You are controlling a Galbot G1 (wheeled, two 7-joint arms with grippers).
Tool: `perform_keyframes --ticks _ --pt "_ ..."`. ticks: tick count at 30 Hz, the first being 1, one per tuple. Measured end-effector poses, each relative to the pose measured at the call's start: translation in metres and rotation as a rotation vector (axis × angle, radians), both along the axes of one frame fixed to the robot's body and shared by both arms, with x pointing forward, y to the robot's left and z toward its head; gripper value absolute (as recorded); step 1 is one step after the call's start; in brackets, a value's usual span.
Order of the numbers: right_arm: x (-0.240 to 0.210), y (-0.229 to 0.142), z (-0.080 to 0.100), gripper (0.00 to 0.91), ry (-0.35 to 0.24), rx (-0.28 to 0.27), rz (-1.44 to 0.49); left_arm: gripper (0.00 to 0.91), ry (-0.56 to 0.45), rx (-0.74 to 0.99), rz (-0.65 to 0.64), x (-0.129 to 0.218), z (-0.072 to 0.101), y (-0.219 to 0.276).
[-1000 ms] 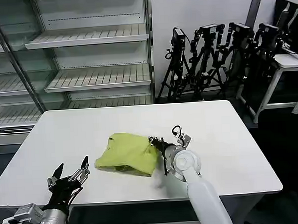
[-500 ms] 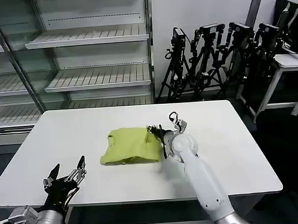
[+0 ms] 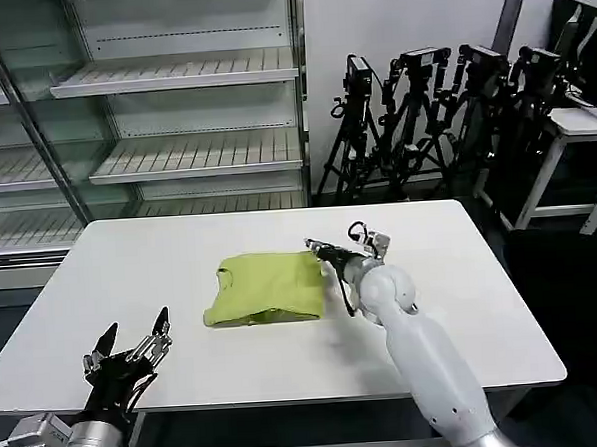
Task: Fold and organize the clothes.
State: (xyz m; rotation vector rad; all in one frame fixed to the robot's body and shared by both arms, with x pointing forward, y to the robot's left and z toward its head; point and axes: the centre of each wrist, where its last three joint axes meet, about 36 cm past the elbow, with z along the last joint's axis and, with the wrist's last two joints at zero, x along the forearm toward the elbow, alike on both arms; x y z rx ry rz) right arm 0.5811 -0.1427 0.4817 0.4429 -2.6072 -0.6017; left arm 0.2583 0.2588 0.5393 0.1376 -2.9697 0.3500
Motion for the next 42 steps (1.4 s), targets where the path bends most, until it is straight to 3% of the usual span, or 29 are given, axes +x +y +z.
perform_keyframes --ticks 6,12,16,28,42 --pt "-0.047 -0.016 0.000 0.907 -0.201 -0.192 -0.098 0.907 -0.005 0.026 -0.001 -0.001 0.002 0.002" --pt "-0.117 -0.020 -0.007 0.907 -0.367 -0.328 -0.171 0.907 -0.007 0.066 -0.015 -0.003 0.006 0.005" --pt "-0.169 -0.023 -0.015 0.907 -0.438 -0.407 -0.211 0.907 -0.004 0.097 -0.024 -0.004 0.004 0.006" --pt "-0.280 -0.035 -0.014 0.907 -0.486 -0.521 -0.278 0.907 -0.014 0.187 -0.059 0.000 -0.009 0.004" --pt "-0.327 -0.043 0.000 0.907 -0.516 -0.588 -0.317 0.907 -0.041 0.225 -0.065 -0.009 -0.005 0.001"
